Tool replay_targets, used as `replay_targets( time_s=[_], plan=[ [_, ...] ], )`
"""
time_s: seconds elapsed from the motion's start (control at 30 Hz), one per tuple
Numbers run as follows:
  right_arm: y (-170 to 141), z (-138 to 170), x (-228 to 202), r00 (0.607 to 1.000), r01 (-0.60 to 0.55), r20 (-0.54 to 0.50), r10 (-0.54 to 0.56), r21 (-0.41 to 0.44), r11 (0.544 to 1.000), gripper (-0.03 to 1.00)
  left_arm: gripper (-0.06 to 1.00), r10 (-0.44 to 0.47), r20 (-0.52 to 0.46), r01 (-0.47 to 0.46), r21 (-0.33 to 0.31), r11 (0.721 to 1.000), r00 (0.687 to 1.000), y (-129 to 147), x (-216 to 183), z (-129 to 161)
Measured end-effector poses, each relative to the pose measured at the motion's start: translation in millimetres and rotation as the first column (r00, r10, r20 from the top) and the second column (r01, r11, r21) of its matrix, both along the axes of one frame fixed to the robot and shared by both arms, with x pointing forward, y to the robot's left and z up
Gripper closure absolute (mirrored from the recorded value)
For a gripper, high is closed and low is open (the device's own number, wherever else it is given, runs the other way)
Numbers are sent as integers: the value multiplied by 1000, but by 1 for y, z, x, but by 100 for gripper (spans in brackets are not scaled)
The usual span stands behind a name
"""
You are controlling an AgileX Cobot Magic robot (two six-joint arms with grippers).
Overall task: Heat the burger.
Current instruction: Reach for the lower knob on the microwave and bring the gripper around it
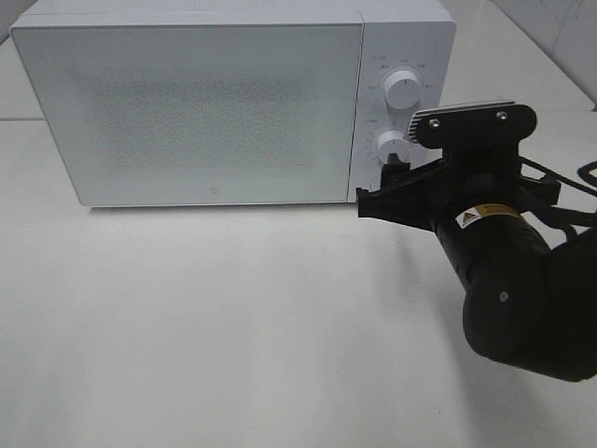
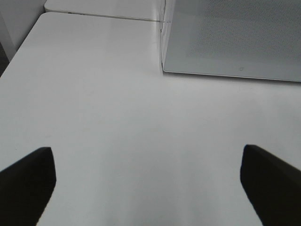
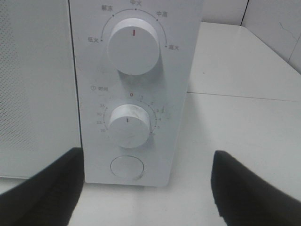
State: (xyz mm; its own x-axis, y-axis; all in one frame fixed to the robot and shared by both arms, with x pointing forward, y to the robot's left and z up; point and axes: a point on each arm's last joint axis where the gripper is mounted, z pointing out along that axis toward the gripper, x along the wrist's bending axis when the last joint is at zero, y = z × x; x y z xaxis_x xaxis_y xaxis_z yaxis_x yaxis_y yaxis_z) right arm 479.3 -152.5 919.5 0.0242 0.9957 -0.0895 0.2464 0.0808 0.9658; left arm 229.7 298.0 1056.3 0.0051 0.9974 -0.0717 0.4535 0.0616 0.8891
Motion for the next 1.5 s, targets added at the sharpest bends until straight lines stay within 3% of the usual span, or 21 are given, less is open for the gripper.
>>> replay_targets(
  time_s=[0.8,1.5],
  plan=[
    [16,-24,66,1000,-11,-8,11,47,999,22,-4,0,0,0,0,1000,1000,0,0,0],
    [17,-39,85,1000,23,-18,-22,56,998,22,-4,0,0,0,0,1000,1000,0,0,0]
  ],
)
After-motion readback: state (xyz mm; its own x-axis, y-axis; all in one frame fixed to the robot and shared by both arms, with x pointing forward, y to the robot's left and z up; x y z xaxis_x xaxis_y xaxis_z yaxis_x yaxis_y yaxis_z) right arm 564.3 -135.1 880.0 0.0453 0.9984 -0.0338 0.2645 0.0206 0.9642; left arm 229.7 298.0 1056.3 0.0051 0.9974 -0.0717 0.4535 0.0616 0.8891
